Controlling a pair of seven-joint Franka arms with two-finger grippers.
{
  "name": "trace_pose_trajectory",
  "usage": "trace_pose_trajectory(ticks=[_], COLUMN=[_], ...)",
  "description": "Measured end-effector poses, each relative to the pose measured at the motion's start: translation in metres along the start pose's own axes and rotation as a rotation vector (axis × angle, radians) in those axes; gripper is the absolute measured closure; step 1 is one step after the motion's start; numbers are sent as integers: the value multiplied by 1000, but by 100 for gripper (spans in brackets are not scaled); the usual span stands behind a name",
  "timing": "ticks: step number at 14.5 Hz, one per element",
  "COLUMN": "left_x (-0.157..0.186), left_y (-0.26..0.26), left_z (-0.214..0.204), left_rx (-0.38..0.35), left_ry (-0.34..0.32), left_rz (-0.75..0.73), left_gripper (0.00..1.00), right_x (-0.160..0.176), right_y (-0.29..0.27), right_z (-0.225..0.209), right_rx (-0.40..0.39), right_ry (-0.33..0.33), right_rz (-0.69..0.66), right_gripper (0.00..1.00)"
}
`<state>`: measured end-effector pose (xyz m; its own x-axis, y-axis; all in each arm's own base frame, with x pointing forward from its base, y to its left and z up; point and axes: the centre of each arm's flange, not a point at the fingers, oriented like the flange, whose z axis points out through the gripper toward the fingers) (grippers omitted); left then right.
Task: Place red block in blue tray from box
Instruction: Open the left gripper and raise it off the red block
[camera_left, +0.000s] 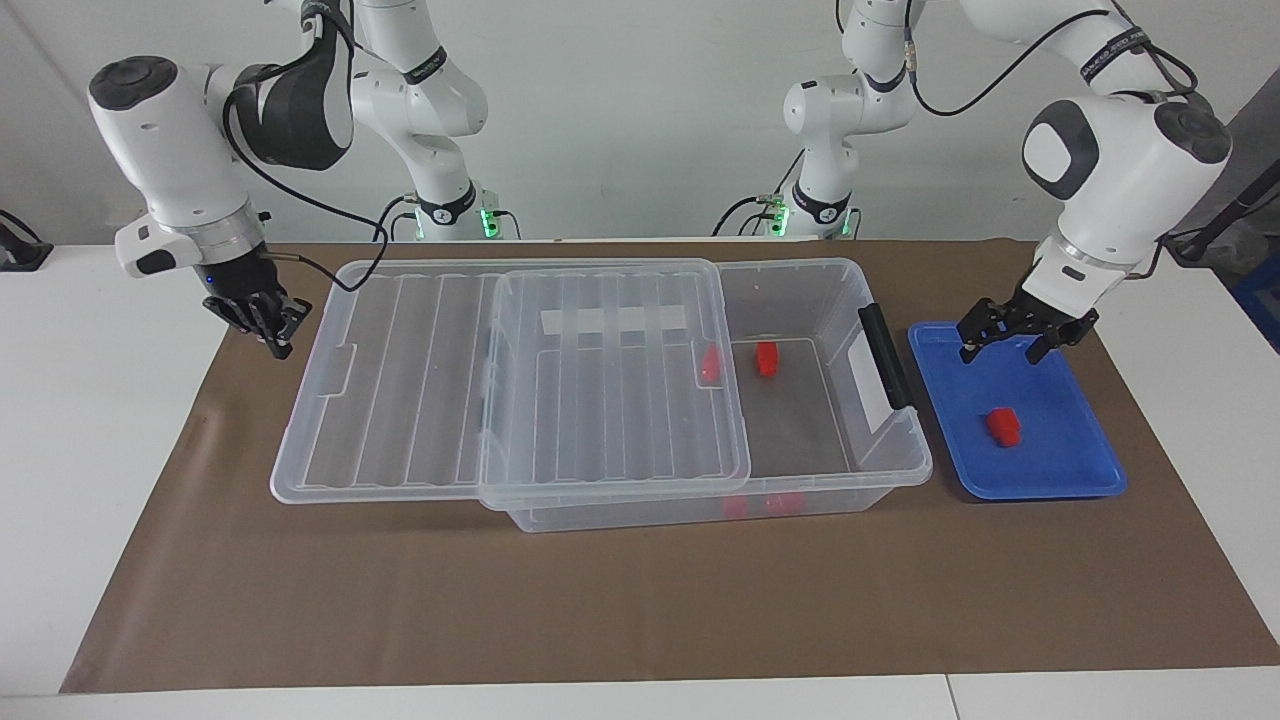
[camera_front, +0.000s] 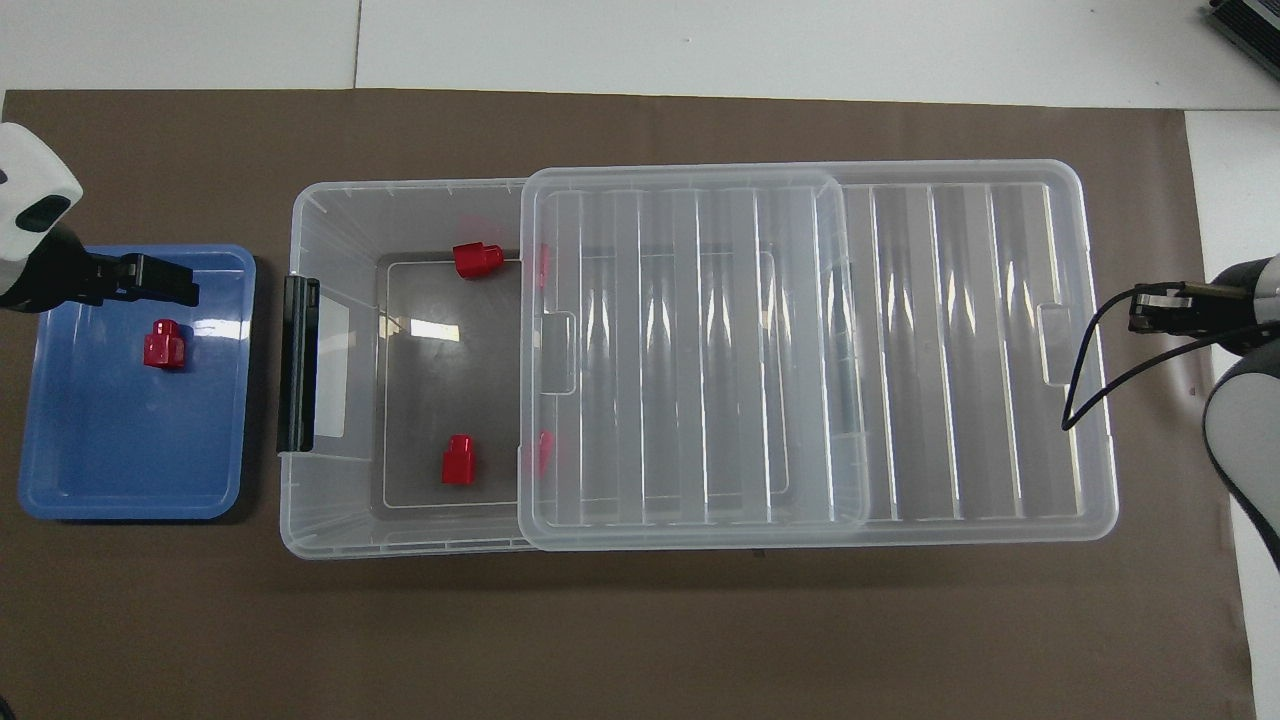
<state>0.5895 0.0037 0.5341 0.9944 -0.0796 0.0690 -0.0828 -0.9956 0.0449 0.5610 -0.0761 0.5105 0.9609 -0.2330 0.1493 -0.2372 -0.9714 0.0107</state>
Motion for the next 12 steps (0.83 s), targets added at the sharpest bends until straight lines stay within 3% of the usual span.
trace_pose_trajectory(ticks=[5, 12], left_x=[-22, -30], left_y=[8, 23], left_z=[-35, -35], left_rx=[-1, -6], left_ry=[-10, -52], left_rz=[8, 34], left_gripper=[0, 0], right_x=[17, 12], right_y=[20, 0], right_z=[43, 49], right_rx=[-1, 2], right_ry=[15, -21], right_rz=[10, -26], right_gripper=[99, 99])
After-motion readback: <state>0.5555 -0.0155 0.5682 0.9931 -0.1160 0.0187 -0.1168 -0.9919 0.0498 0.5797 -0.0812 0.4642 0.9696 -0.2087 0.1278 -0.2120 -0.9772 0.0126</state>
